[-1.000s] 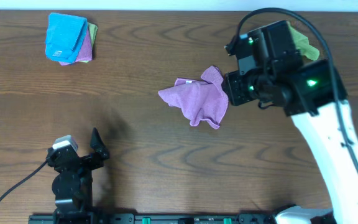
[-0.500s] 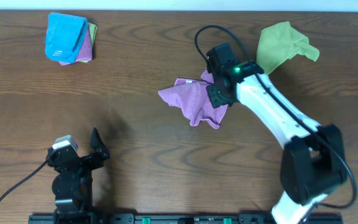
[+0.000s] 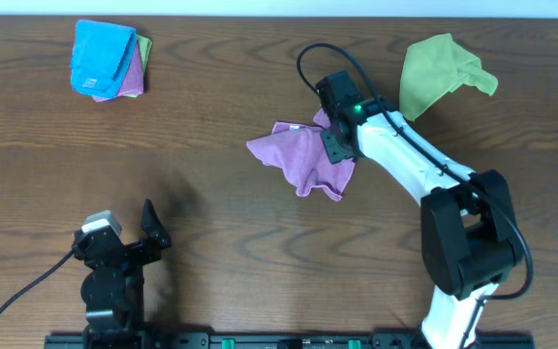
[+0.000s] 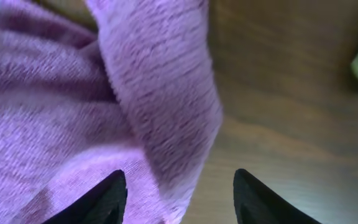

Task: Fold the cloth
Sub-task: 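Lift the purple cloth with the right gripper toward table center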

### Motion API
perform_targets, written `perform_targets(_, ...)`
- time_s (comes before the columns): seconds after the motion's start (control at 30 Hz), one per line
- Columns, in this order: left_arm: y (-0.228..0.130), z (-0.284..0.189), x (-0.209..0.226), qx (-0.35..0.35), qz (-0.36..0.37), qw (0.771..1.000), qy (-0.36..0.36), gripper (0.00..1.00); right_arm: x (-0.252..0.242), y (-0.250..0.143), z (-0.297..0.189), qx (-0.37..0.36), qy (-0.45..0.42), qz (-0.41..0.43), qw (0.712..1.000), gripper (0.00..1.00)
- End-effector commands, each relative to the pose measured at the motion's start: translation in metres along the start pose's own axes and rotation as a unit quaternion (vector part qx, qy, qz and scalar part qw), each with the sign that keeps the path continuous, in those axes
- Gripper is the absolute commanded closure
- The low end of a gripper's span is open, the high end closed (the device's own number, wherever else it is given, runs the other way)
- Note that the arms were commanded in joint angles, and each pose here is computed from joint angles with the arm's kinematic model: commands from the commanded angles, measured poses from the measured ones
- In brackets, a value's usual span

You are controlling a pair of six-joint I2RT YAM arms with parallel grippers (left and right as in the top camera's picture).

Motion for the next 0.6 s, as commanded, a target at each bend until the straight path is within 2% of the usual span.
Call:
perform_targets(0.0, -0.012, 0.003, 0.002, 0.015, 0.010, 1.000, 0.007, 0.05, -0.013, 0.005, 0.003, -0.008, -0.024, -0.012, 1.000, 0.44)
perform_targets(0.37, -0.012, 0.003, 0.002, 0.015, 0.010, 1.000, 0.007, 0.05, -0.032, 0.005, 0.024, 0.007, -0.036, 0.009, 0.999, 0.44)
perform_targets(0.4, -0.012, 0.003, 0.002, 0.015, 0.010, 1.000, 0.007, 0.05, -0.034, 0.005, 0.025, 0.009, -0.037, 0.011, 0.999, 0.46)
perform_targets(0.57, -0.012, 0.003, 0.002, 0.015, 0.010, 1.000, 0.007, 0.05, -0.036, 0.005, 0.027, 0.011, -0.038, 0.014, 0.999, 0.73)
Point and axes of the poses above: each gripper's point midway between its finger pads, its own z axis out along the fingers, its own x axis along the line the jaws close on, y = z × x, the point moved 3 cm from there along -z, back along the fingers, and after that the axes turned 13 degrees about z, right-handed, at the moved point
